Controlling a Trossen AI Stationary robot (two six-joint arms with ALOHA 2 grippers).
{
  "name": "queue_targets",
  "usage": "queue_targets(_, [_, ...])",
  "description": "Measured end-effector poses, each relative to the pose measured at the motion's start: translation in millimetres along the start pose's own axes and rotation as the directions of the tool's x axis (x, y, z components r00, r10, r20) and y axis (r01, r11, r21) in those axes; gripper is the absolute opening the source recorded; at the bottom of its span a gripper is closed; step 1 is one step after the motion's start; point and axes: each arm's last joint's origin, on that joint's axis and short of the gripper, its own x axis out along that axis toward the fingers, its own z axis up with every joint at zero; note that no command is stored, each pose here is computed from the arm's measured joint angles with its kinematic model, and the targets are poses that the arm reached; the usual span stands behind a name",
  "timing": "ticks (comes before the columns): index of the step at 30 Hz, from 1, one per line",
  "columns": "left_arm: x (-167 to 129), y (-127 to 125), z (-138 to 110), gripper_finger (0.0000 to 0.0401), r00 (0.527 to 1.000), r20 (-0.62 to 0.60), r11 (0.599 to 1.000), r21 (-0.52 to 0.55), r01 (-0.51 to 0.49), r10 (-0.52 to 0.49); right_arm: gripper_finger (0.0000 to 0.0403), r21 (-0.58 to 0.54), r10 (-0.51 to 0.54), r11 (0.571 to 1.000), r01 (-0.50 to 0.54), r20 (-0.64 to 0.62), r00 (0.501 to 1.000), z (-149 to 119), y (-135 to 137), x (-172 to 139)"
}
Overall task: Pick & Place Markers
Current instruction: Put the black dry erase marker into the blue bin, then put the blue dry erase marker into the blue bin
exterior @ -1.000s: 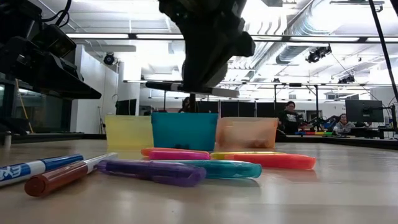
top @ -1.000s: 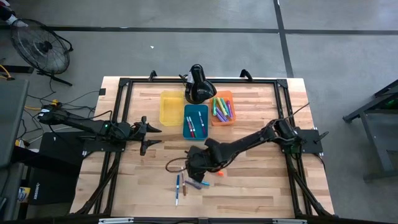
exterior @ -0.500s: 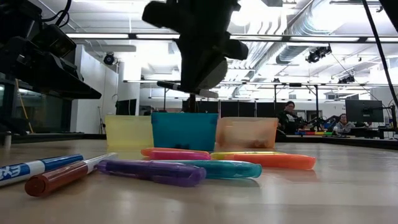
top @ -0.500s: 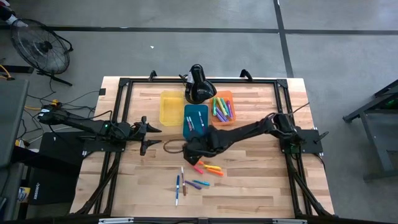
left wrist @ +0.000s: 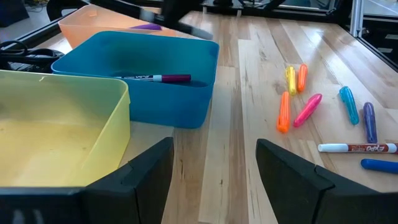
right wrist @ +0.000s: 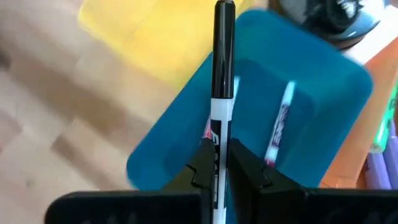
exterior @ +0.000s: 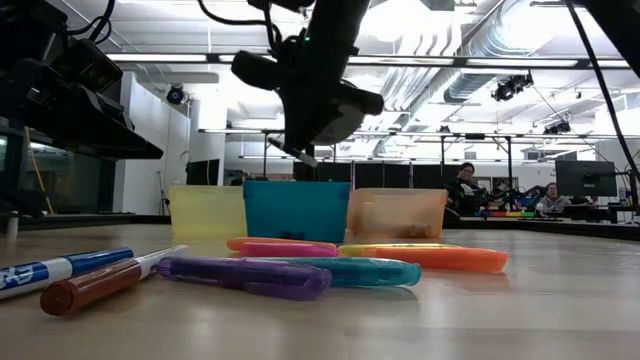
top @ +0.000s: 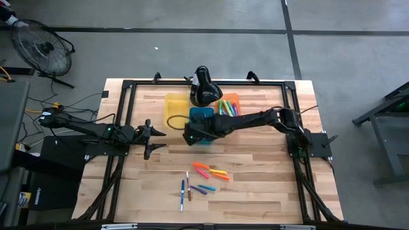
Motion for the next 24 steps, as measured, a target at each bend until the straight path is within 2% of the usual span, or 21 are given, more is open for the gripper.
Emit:
queue_targets(7, [0,0,0,0.0224,1.0,0.0,1.0,0.0,0.0,0.0,0.0013,0.118,-0.017,0.993,0.019,-0.015,1.0,11,-13,15])
queue_targets(13, [0,0,0,0.0224,1.0,0.0,1.0,0.0,-0.001,0.001,0.0001,0.199,0.051,0.979,-0.039,-0.056,0.997,4,-24,47])
queue_targets(18, [0,0,0,0.0224,1.0,0.0,1.0,0.0,0.0,0.0,0.0001,0.236,0.041,0.971,-0.03,-0.042,0.998,5,-32,52])
queue_targets(24, [0,0,0,0.0224,1.0,0.0,1.0,0.0,-0.001,0.001,0.0002,0.208,0.024,0.978,-0.013,-0.052,0.998,4,-34,50])
